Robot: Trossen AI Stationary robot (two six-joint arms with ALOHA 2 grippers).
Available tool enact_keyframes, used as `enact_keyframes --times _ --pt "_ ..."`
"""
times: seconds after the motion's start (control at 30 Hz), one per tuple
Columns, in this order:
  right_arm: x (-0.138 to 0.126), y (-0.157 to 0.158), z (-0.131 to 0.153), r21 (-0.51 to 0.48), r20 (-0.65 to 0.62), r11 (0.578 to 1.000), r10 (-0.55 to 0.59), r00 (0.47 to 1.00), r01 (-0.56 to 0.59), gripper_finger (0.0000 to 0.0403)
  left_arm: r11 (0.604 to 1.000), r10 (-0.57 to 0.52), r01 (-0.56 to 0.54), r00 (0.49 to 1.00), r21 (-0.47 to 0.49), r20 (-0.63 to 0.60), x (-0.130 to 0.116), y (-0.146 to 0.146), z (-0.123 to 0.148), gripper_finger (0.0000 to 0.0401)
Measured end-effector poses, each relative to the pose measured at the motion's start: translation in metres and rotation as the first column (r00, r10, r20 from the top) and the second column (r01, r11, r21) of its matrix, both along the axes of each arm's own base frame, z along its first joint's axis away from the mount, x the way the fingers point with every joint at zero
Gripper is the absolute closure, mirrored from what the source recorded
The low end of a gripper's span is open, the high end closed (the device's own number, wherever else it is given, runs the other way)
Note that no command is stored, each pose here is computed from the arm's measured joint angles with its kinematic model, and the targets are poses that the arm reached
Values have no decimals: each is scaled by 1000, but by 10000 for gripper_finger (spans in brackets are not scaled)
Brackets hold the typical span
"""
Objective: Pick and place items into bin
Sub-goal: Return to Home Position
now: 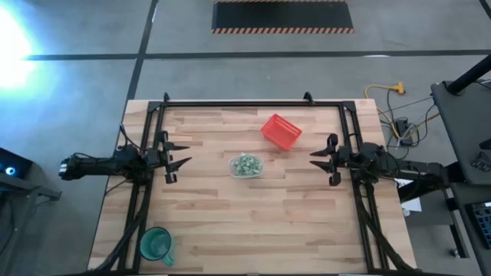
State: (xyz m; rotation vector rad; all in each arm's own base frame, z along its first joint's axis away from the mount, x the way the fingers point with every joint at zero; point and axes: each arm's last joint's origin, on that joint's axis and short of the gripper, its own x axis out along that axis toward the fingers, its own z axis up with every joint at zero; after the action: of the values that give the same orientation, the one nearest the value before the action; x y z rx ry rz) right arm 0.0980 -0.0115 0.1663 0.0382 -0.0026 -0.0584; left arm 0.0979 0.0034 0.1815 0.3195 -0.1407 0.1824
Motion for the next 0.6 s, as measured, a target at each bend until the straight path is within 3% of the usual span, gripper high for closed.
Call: enact_keyframes --times 0.4,0.53,0.6 --pt "6 1 -8 -60 -104 998 16 994 -22 284 1000 -3 3 1000 -18 2 0 0 0 246" --pt "6 8 -3 -167 -59 965 195 979 -203 282 1000 -3 3 1000 -19 5 0 0 1 246" --pt "6 11 -1 -190 -30 958 215 976 -216 283 1000 -3 4 1000 -21 6 0 0 1 246"
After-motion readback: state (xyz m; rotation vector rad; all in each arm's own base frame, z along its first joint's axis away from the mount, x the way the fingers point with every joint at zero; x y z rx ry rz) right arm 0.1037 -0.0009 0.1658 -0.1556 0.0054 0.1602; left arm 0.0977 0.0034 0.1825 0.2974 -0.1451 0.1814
